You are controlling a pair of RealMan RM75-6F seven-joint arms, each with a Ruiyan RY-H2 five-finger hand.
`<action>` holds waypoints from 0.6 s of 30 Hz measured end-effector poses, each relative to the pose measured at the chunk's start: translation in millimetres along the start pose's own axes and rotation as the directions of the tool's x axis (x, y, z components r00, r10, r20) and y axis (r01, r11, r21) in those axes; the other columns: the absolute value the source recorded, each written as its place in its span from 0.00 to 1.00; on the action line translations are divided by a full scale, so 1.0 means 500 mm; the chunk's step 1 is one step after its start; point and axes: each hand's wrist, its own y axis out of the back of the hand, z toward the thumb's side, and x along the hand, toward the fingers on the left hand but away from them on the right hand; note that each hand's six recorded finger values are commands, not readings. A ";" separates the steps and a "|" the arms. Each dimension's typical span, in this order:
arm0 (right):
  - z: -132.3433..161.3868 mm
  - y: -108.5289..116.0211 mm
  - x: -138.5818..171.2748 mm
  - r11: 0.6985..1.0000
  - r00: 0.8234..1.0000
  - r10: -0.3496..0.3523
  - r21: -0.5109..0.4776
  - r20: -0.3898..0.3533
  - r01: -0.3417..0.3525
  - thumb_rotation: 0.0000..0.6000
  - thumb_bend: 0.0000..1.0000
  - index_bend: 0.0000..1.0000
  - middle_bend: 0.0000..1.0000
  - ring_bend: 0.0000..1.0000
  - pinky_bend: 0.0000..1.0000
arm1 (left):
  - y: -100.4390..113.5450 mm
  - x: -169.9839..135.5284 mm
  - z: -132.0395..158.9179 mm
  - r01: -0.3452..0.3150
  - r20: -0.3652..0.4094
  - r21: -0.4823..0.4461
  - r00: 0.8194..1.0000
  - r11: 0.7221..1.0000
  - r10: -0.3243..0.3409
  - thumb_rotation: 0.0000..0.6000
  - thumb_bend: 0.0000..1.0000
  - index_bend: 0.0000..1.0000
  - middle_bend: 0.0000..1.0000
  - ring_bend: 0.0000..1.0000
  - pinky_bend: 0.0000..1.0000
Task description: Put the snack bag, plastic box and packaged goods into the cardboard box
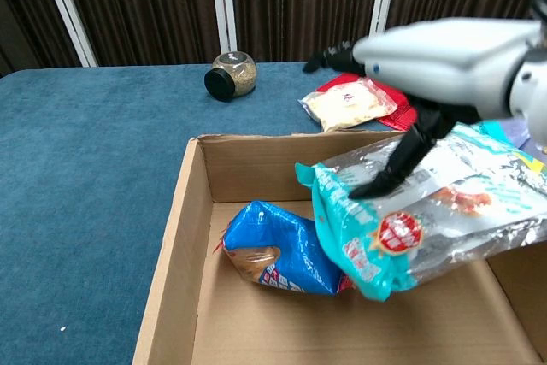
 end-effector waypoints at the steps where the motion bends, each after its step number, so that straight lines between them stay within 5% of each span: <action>1: 0.003 0.011 -0.001 1.000 1.000 -0.016 0.002 0.002 0.016 1.00 0.06 0.01 0.00 0.00 0.14 | -0.001 0.000 0.000 0.002 0.000 0.000 1.000 1.000 -0.002 1.00 0.04 0.07 0.00 0.00 0.00; 10: -0.047 0.093 -0.018 0.990 0.989 -0.127 0.068 0.079 0.121 1.00 0.06 0.01 0.00 0.00 0.13 | 0.000 0.000 -0.003 0.002 -0.006 -0.004 1.000 1.000 -0.002 1.00 0.04 0.07 0.00 0.00 0.00; 18: -0.207 0.124 -0.039 0.980 0.957 -0.157 0.158 0.243 0.120 1.00 0.03 0.01 0.00 0.00 0.12 | 0.001 0.002 -0.005 0.000 -0.008 -0.002 1.000 1.000 0.000 1.00 0.04 0.07 0.00 0.00 0.00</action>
